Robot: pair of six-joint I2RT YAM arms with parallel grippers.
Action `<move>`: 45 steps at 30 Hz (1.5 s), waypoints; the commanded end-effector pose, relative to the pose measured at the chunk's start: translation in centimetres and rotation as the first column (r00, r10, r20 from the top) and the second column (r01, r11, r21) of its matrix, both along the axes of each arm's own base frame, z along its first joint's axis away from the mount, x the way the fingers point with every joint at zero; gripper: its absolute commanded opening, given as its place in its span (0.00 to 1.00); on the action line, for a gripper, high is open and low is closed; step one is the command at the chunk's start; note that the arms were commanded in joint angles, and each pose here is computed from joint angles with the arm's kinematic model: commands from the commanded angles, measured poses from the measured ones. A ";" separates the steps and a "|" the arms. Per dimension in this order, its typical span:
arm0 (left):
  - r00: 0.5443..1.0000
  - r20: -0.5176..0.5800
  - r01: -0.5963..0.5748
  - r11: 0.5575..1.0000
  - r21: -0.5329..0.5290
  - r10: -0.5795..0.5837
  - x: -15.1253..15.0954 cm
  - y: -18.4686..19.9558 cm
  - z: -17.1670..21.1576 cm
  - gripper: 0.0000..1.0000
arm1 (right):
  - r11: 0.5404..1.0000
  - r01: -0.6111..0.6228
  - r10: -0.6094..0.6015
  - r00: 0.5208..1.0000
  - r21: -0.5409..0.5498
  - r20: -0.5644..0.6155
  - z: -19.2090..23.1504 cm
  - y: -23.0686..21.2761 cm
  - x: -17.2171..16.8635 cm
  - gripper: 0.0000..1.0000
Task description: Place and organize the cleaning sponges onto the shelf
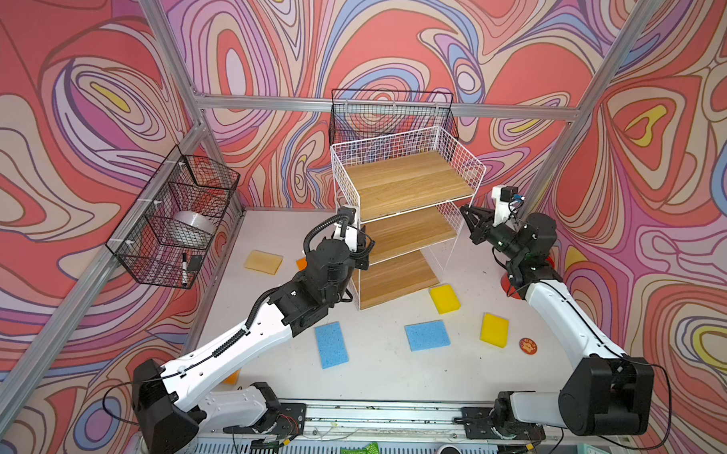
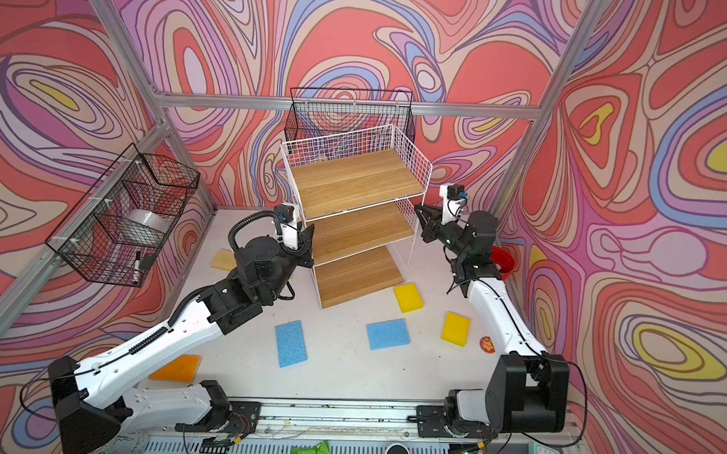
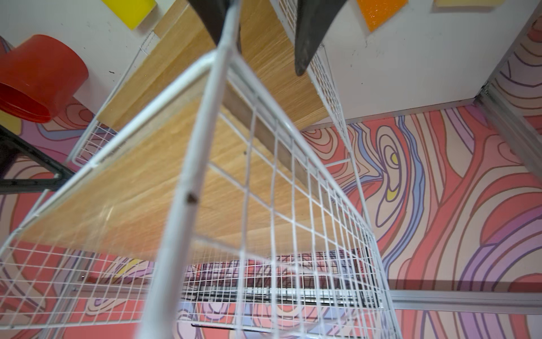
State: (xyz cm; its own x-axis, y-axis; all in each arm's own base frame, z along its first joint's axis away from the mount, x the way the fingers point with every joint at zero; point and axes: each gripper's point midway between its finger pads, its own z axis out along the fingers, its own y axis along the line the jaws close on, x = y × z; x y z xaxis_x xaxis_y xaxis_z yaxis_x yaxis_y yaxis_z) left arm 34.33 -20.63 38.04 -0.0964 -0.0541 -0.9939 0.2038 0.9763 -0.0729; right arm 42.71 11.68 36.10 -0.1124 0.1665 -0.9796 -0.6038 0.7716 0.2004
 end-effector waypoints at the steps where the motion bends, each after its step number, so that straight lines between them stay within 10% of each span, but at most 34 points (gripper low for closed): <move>1: 0.999 0.004 -0.052 0.998 -0.041 0.053 0.6 1.7 1.1 0.32 | 0.996 -0.066 0.069 0.996 0.056 -0.051 -0.5 2.6 -0.5 0.07; 15: 0.986 -0.113 -0.142 0.979 -0.147 0.126 5.5 6.2 -0.6 0.29 | 0.996 -0.074 0.075 0.997 0.056 -0.015 0.3 5.8 -3.0 0.03; 45: 0.987 -0.153 -0.058 0.991 -0.120 0.039 10.4 2.8 -1.7 0.35 | 0.988 0.099 -0.085 0.990 0.120 -0.116 -0.2 4.2 1.5 0.03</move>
